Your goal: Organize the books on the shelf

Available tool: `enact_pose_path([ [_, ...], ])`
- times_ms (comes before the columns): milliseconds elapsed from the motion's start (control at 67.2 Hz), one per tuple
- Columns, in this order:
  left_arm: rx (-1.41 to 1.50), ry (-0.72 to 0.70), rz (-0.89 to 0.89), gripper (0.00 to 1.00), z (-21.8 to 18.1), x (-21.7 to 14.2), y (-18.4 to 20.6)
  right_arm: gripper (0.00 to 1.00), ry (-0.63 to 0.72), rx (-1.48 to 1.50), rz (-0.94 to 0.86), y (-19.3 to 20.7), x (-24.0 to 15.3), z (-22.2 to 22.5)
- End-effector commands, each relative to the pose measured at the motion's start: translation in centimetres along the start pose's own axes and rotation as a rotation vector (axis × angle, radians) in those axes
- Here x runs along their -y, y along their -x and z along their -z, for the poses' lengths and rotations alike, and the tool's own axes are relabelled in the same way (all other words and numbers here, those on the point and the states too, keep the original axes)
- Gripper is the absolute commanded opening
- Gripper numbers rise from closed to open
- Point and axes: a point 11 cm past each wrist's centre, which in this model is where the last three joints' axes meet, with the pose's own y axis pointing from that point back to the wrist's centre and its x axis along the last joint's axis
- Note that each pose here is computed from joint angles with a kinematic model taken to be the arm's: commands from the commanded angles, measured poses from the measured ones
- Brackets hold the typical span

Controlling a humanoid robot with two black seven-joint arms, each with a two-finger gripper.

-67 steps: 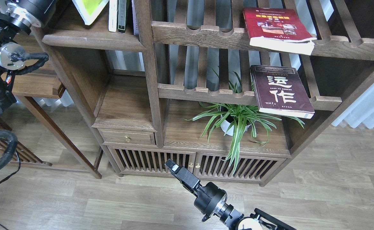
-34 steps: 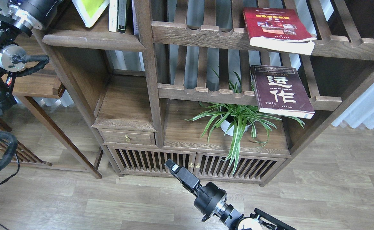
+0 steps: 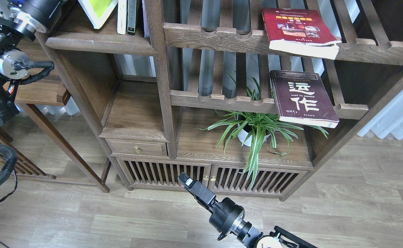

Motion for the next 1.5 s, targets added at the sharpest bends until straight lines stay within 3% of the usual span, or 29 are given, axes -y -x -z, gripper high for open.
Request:
enact_pose_path([
  [0,0.0,-0.003,0.002,0.24,0.0,0.1,0.1,0.99,0.0,0.001,0.005,0.2,0.1,0.0],
  [297,-0.007,-0.001,0.006,0.37,0.2,0.2,0.4,0.99,-0.001,0.002,0.01,0.3,0.1,0.0],
  [699,-0.015,0.047,0.038,0.4,-1.4,1.1,1.5,0.99,-0.003,0.007,0.007,0.2,0.0,-0.1],
  [952,-0.027,0.136,0.065,0.48,-4.3,2.0,2.2,0.99,-0.002,0.007,0.006,0.2,-0.1,-0.2],
  [1205,-0.069,0.186,0.1,0.5,-4.6,-0.3,2.4,0.99,-0.024,0.013,0.042,1.3,0.4,0.4],
  [1487,-0.111,0.278,0.156,0.55,-7.2,0.0,4.3,0.99,-0.061,0.015,0.092,2.9,1.0,1.6],
])
